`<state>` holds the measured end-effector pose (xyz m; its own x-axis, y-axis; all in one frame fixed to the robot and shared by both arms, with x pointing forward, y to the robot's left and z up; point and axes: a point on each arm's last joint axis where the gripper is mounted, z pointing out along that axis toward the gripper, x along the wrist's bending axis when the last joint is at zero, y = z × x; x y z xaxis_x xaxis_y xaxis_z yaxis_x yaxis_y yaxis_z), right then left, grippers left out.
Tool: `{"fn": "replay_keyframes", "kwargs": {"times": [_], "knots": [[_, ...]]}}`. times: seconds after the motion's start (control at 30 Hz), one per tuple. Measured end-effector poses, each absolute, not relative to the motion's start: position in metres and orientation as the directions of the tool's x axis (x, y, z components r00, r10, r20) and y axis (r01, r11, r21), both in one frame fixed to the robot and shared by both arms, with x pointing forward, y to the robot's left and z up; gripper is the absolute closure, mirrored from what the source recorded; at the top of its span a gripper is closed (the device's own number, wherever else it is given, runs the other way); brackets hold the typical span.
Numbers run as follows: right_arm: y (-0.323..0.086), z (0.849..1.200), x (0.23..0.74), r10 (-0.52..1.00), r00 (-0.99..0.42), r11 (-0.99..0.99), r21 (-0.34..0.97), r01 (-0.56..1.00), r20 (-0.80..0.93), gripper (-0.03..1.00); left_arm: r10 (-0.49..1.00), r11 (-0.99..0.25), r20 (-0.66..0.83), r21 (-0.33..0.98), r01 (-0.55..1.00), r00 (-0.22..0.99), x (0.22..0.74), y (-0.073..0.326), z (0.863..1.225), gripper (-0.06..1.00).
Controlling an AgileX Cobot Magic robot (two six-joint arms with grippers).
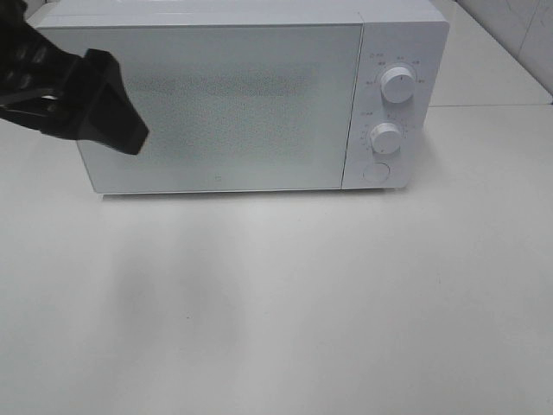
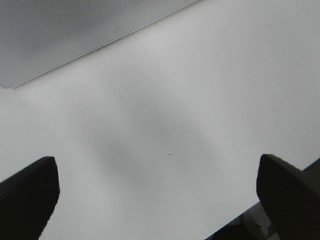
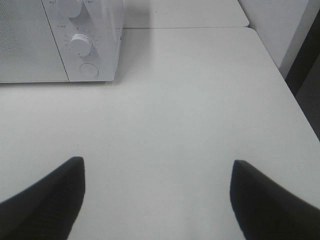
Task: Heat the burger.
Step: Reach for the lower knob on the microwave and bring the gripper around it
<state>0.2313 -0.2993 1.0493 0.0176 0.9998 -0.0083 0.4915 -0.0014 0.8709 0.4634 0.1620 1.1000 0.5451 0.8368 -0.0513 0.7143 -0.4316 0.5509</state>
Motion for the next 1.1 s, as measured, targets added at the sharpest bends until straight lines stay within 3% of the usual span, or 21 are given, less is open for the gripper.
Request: {"fn": "replay_keyframes", "kwargs": {"times": [0.7, 0.93, 1.1], "knots": [[-0.299, 1.049, 0.231, 1.0, 0.018, -0.001, 0.871, 0.491, -0.008, 0.21, 0.992, -0.119, 0.008, 0.457, 0.881, 0.13, 0.491, 0.294, 1.093, -0.05], [-0.299, 1.049, 0.231, 1.0, 0.018, -0.001, 0.871, 0.491, -0.008, 0.21, 0.991, -0.125, 0.013, 0.403, 0.907, 0.131, 0.47, 0.298, 1.073, -0.05], [-0.299, 1.049, 0.231, 1.0, 0.018, -0.001, 0.871, 0.491, -0.008, 0.21, 0.99, -0.138, 0.012, 0.359, 0.923, 0.144, 0.418, 0.298, 1.045, -0.05]]}}
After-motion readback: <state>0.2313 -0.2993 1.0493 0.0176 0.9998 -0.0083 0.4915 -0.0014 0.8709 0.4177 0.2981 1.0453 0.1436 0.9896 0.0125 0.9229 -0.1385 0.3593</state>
